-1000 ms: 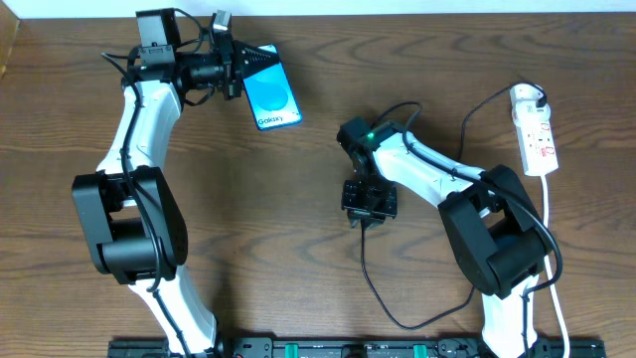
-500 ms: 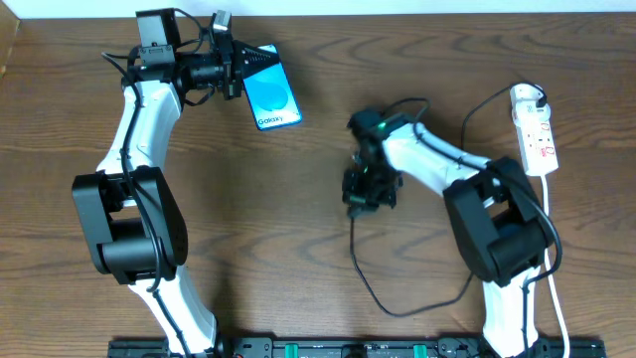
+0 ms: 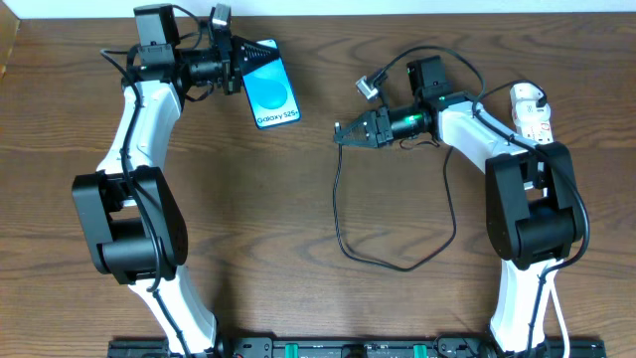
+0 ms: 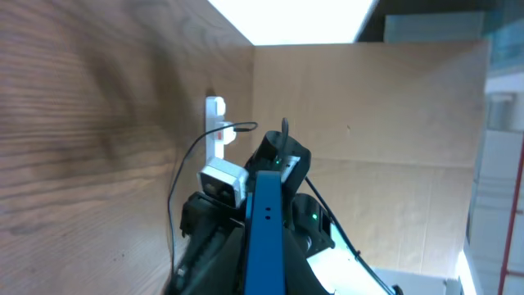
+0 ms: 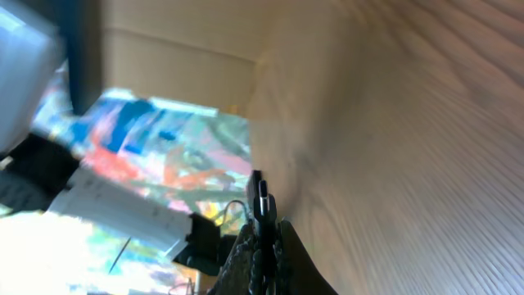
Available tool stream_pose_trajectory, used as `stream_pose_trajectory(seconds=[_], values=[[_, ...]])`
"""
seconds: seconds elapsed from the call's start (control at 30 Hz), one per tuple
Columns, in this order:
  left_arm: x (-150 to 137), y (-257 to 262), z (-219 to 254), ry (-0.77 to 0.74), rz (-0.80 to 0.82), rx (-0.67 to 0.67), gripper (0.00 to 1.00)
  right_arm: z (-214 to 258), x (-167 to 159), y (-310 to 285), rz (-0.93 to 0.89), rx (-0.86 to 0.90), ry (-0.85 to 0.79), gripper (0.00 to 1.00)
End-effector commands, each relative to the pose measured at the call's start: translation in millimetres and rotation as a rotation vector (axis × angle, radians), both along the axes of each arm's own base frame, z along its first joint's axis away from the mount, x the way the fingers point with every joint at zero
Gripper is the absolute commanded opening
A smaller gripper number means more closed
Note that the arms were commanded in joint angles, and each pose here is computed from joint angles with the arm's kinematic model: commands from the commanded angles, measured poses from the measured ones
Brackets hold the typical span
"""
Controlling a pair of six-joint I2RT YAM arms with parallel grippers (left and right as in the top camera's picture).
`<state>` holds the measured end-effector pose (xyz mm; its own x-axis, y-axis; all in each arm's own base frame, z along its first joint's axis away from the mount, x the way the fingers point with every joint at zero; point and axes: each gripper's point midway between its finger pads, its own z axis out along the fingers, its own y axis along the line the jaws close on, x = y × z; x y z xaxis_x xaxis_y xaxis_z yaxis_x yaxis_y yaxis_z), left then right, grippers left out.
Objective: Plug charger to phone and switch on socket
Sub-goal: 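Lift the connector with the right gripper toward the phone's bottom port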
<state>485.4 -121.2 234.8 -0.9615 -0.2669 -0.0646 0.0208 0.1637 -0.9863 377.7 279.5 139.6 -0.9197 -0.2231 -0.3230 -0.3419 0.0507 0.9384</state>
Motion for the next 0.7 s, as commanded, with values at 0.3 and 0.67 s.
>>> stream_pose_trajectory(seconds=[0.3,0.67], values=[[-14,-4,49,-0.293,-0.143,-0.062,0.07,29,-12,19,0.125,0.173,-0.205,0.01],[21,5,43,-0.291,0.041,0.032,0.07,43,-16,42,0.177,0.184,-0.217,0.01]])
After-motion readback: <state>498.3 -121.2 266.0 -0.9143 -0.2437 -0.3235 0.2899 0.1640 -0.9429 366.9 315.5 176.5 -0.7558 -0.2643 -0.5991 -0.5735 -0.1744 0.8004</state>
